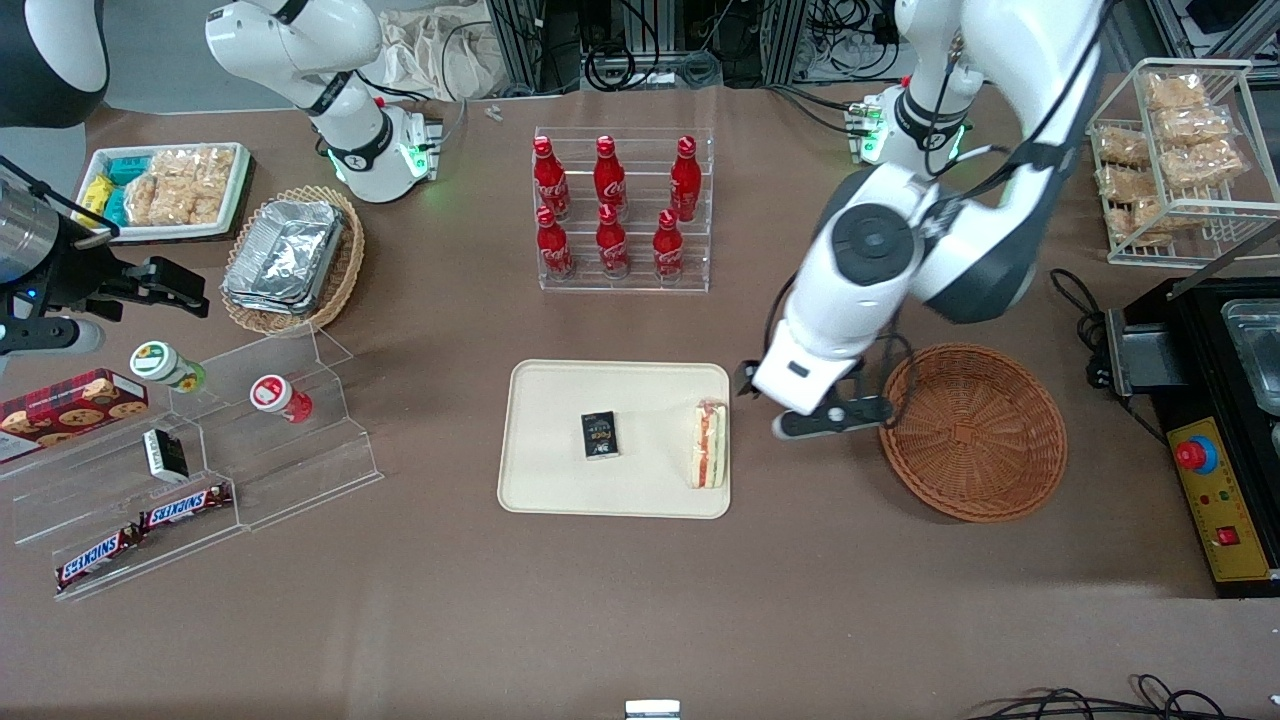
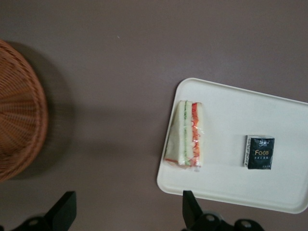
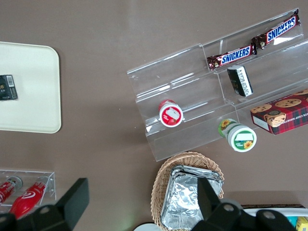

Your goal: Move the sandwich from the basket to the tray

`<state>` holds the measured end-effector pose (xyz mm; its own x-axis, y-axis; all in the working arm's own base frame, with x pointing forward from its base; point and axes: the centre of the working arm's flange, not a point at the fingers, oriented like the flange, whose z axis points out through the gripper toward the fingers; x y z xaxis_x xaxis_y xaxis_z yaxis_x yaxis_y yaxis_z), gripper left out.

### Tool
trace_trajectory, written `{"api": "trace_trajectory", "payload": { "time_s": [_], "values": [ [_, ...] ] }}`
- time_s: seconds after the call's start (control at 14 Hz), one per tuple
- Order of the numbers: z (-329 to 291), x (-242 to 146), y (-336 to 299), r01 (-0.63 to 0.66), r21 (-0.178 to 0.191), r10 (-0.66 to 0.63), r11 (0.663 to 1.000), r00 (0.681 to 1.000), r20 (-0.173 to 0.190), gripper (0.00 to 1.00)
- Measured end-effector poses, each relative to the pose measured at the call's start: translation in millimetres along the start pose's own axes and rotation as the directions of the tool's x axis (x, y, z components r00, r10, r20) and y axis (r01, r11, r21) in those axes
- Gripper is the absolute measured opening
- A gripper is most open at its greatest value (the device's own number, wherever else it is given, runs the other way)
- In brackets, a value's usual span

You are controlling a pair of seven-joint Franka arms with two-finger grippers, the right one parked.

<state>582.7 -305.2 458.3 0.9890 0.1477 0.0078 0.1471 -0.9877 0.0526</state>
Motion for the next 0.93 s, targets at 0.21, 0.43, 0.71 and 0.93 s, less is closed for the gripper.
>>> {"api": "trace_trajectory", "payload": {
  "time_s": [0.21, 0.43, 0.71, 0.93],
  "values": [
    [-58.8, 4.9, -67.5, -0.036, 0.018, 0.035, 0.999, 0.998, 0.059, 1.00],
    [-111.4, 9.4, -147.5, -0.053, 0.040, 0.050, 0.998, 0.996, 0.075, 1.00],
    [-162.7, -6.5, -231.3, -0.092, 0.043, 0.087, 0.995, 0.992, 0.093, 1.00],
    [-172.5, -16.8, -235.0, -0.092, 0.044, 0.088, 0.995, 0.993, 0.078, 1.00]
  ]
}}
